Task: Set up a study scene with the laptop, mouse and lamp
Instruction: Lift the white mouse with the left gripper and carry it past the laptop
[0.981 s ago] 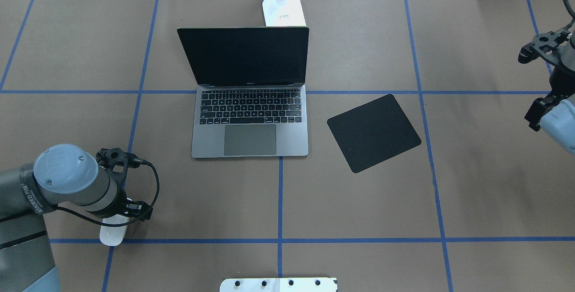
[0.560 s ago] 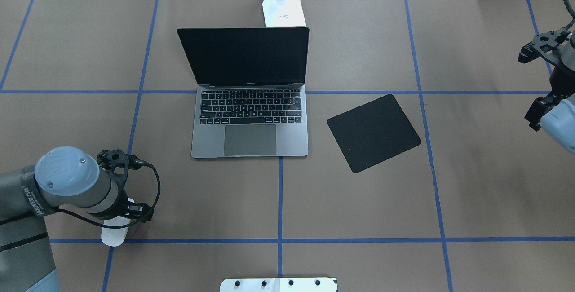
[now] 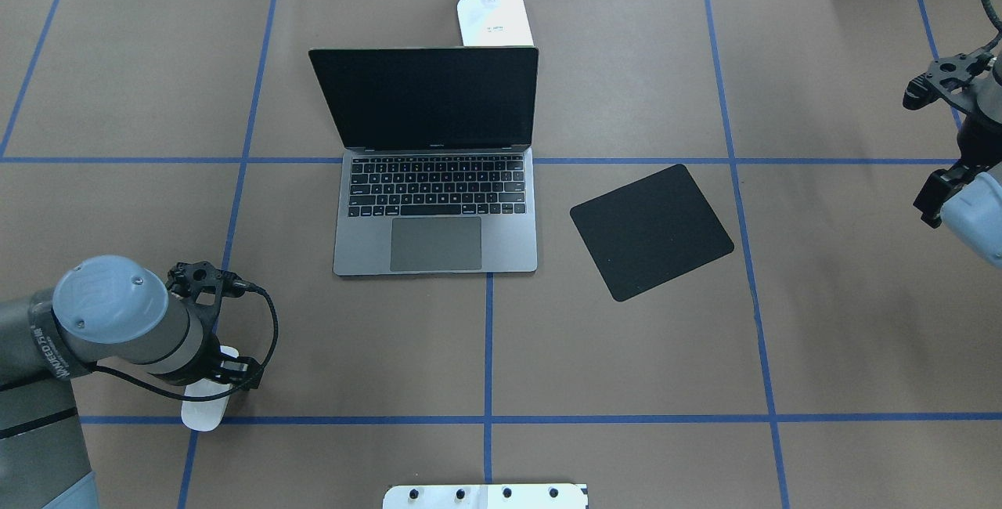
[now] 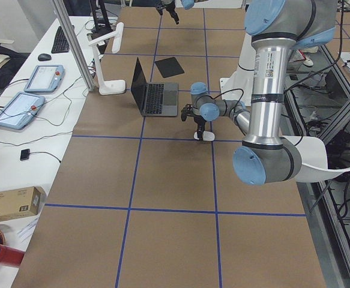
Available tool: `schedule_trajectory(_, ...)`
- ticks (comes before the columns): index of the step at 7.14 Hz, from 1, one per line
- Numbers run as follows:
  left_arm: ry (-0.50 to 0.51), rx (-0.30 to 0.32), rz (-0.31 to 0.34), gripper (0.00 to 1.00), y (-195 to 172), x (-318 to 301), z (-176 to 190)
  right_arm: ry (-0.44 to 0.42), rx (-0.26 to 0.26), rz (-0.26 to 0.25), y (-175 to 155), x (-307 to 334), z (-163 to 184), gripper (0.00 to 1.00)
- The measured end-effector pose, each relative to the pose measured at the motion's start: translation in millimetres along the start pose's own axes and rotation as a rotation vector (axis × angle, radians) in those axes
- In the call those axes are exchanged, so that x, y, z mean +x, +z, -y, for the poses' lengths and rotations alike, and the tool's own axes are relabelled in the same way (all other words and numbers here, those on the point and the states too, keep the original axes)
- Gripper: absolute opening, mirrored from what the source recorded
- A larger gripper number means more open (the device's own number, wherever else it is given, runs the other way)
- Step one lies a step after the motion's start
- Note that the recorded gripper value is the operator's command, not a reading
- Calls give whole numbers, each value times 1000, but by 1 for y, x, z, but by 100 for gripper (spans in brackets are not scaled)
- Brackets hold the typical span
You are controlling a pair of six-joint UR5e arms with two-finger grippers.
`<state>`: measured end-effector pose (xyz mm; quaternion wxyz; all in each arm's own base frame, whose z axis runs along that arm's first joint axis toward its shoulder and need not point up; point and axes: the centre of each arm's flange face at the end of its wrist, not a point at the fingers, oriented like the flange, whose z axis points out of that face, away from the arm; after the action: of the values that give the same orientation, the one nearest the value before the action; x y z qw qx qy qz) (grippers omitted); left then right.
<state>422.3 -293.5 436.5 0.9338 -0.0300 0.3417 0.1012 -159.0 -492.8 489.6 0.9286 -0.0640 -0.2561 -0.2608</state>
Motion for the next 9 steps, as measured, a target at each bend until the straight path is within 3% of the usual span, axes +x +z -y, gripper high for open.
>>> schedule_trajectory(2,0,-1,1,40,0,-1,0,2,-2,0,1,0,0,100)
schedule_trajectory(3,0,-1,1,35,0,-1,0,3,-1,1,1,0,0,100)
schedule_trajectory(5,1,-1,-6,35,-3,1,0,6,-2,2,1,0,1,100)
schedule_trajectory(9,0,-7,-90,35,-43,42,9,10,2,5,-1,5,0,100)
